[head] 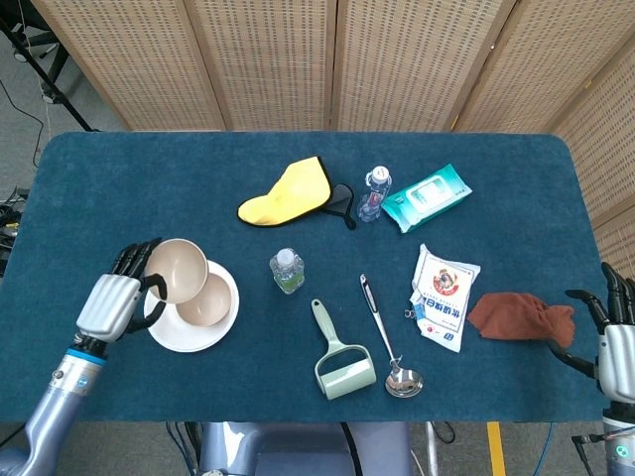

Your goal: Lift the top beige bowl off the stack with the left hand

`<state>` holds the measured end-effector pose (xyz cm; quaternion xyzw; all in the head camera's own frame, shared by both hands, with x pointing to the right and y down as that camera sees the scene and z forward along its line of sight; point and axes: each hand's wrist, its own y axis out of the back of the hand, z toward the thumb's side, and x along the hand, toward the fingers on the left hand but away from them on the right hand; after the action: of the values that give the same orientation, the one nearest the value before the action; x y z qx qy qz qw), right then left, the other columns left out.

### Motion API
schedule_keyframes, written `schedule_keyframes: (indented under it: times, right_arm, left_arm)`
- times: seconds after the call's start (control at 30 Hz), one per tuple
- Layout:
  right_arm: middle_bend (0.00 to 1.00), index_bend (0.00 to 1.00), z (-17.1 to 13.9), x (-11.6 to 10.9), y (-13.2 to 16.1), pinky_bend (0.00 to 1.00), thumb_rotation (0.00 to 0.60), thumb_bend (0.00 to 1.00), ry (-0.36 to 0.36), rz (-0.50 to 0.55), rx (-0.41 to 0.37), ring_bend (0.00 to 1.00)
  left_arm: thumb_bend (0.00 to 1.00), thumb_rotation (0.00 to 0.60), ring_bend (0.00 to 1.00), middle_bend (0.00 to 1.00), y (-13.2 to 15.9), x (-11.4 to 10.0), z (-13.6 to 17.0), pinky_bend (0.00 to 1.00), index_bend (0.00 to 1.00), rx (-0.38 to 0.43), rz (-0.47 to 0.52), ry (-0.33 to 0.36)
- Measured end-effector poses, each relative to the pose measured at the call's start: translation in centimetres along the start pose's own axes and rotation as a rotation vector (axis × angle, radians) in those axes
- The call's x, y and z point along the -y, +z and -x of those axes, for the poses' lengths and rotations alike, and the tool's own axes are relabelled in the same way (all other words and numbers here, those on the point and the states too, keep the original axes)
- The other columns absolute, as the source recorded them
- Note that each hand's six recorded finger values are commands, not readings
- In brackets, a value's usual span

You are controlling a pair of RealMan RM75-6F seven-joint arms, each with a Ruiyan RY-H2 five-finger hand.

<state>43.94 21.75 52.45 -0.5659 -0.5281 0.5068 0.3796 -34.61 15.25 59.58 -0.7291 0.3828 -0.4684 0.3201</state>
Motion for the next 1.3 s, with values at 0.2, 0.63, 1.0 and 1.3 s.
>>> schedule_keyframes:
  times: [0.2,0.63,1.0,1.3]
  right_arm:
    - [0.0,0.29,0.0,0.1,0.0,0.0,0.6,0.0,0.003,-0.005,-0.001,0.0]
    - [0.0,0.29,0.1,0.1,-0.2,0.0,0.6,0.0,0.004,-0.003,0.007,0.0]
    - [0.0,0.29,0.1,0.1,-0.3,0.0,0.6,0.0,0.005,-0.008,0.015,0.0]
    - [0.0,0.29,0.1,0.1,-0.3,0.0,0.6,0.0,0.004,-0.003,0.017,0.0]
  left_arm:
    - [0.57,0.6,0.0,0.0,-4.4,-1.3,-1.2,0.0,0.67,-0.119,0.021,0.017]
    - [0.55,0.6,0.0,0.0,-13.6,1.9,-4.5,0.0,0.68,-0.335,0.055,-0.011]
    - [0.33,0.6,0.0,0.0,-13.8,4.1,-6.5,0.0,0.52,-0.347,0.117,-0.022]
    - [0.17,0.6,0.0,0.0,-13.8,4.6,-6.4,0.0,0.37,-0.347,0.141,-0.038]
